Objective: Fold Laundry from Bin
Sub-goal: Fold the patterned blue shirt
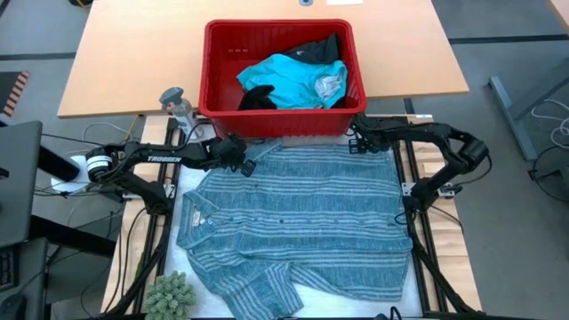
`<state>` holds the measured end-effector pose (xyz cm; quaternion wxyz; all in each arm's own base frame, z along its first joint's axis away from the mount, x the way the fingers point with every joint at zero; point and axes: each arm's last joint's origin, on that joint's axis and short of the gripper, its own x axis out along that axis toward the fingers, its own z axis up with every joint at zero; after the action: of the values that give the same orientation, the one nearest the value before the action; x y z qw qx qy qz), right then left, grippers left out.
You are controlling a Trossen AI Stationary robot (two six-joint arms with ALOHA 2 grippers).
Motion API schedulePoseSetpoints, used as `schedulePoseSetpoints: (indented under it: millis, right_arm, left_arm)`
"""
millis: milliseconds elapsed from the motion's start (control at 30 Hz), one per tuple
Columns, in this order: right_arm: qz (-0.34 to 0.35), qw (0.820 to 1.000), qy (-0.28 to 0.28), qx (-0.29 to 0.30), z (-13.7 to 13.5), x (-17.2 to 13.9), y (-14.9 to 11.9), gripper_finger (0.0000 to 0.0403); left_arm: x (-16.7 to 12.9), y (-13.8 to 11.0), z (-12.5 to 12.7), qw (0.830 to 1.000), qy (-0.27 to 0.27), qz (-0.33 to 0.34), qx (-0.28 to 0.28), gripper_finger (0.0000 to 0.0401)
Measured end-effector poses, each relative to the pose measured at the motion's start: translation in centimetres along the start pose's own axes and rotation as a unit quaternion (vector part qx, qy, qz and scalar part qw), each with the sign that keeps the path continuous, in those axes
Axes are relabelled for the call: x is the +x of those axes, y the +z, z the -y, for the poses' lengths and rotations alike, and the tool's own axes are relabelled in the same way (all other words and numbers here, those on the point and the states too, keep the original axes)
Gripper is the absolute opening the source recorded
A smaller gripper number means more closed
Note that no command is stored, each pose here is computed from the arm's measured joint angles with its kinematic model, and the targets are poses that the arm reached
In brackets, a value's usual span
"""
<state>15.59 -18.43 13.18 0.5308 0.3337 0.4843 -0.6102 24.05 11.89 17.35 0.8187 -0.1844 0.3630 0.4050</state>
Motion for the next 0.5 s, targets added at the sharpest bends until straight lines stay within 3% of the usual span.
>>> schedulePoseSetpoints:
  millis: [167,367,433,500]
  right_arm:
    - [-0.010,1.000,0.008,-0.003,-0.1,0.0,-0.1,0.0140]
    - [-0.006,1.000,0.010,-0.021,0.0,-0.2,-0.2,0.0019]
    - [-0.007,0.999,0.005,-0.046,0.4,-0.9,-0.6,0.0019]
    - [-0.004,0.998,-0.020,-0.063,1.1,-1.7,-1.1,0.0047]
  left_arm:
    - [0.0,0.0,0.0,1.000,0.000,0.000,0.000,0.0000]
    - [-0.1,-0.1,0.2,1.000,-0.002,-0.001,0.003,0.0000]
    - [-0.1,-0.2,0.2,1.000,-0.002,-0.004,0.006,0.0000]
    - [-0.1,-0.4,0.3,1.000,-0.001,-0.011,0.011,0.0000]
